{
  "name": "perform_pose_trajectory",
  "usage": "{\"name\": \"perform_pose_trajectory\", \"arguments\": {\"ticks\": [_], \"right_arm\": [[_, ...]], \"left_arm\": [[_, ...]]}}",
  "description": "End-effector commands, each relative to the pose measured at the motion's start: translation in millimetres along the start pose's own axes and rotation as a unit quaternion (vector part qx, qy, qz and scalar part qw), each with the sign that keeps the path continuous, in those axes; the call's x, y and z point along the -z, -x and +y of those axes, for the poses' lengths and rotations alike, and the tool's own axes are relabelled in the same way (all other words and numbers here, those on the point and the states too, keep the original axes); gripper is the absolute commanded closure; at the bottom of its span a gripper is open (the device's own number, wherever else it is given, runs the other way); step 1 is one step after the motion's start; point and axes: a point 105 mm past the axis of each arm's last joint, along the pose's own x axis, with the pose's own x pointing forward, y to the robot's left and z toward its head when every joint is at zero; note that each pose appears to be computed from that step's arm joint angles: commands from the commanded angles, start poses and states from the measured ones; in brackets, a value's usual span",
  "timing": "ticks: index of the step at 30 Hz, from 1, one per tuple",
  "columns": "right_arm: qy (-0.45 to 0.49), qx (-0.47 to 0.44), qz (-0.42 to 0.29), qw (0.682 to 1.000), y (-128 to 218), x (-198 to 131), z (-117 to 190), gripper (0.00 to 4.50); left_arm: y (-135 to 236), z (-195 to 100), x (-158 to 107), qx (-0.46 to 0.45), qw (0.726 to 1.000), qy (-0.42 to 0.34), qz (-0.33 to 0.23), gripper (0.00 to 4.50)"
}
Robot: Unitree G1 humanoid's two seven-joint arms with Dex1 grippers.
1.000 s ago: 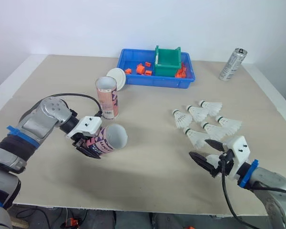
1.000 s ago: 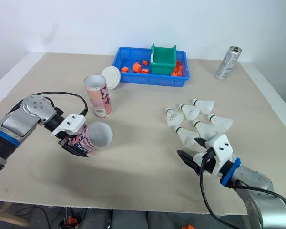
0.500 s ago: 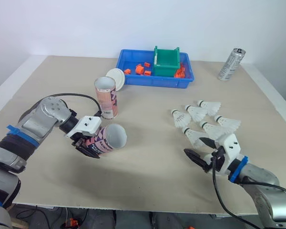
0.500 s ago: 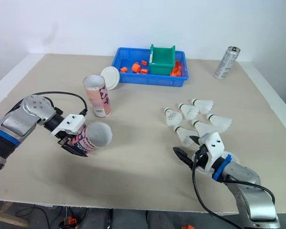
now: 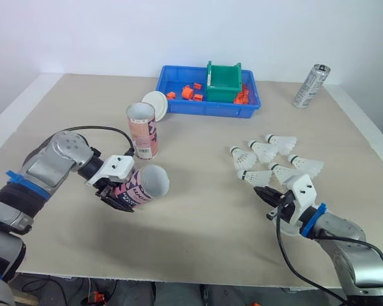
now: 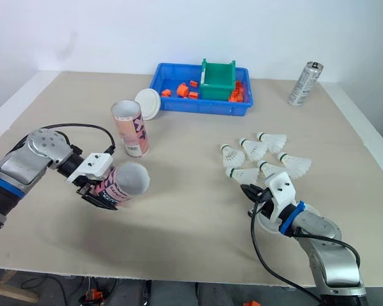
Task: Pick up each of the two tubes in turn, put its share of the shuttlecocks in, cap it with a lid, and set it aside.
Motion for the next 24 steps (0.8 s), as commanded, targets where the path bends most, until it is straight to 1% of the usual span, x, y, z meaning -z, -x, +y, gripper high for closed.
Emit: {"name": "perform_pose_trajectory", "arguments": {"ticks": [1, 4, 6, 7, 9, 11, 12, 17, 20, 24], "right_arm": [[0.025, -0.014, -0.040, 0.999, 8.1, -29.8, 2.7, 4.40], [0.042, -0.060, -0.055, 0.996, 15.3, -49.3, 14.7, 4.40], [0.060, -0.119, -0.077, 0.988, 20.1, -74.0, 30.6, 4.40], [0.076, -0.159, -0.099, 0.979, 21.4, -93.6, 43.1, 4.40], [0.108, -0.216, -0.129, 0.962, 21.7, -122.6, 63.1, 4.40], [0.163, -0.257, -0.134, 0.943, 16.0, -139.3, 80.2, 4.40], [0.195, -0.273, -0.130, 0.933, 11.8, -142.5, 87.1, 4.40], [0.298, -0.305, -0.107, 0.898, -13.5, -141.9, 101.7, 4.40], [0.321, -0.318, -0.106, 0.886, -21.8, -140.2, 104.1, 4.40], [0.333, -0.345, -0.128, 0.868, -28.2, -146.8, 114.4, 4.40]], "left_arm": [[-1.1, -5.0, -1.0, 0.010, 1.000, 0.002, -0.001, 1.29], [-1.4, -5.2, -1.1, 0.010, 1.000, 0.003, 0.000, 1.29], [-2.3, -5.2, -0.9, 0.013, 1.000, 0.004, 0.001, 1.29], [-2.8, -5.4, -0.5, 0.015, 1.000, 0.006, 0.002, 1.29], [-3.9, -5.6, 0.2, 0.019, 1.000, 0.010, 0.002, 1.29], [-5.8, -4.9, 1.3, 0.023, 1.000, 0.014, 0.003, 1.29], [-6.7, -4.4, 1.5, 0.025, 1.000, 0.016, 0.002, 1.29], [-7.7, -2.8, -1.2, 0.027, 0.999, 0.022, -0.005, 1.29], [-6.9, -2.1, -2.5, 0.025, 0.999, 0.023, -0.007, 1.29], [-6.3, -2.7, -2.1, 0.025, 0.999, 0.027, -0.007, 1.29]]}}
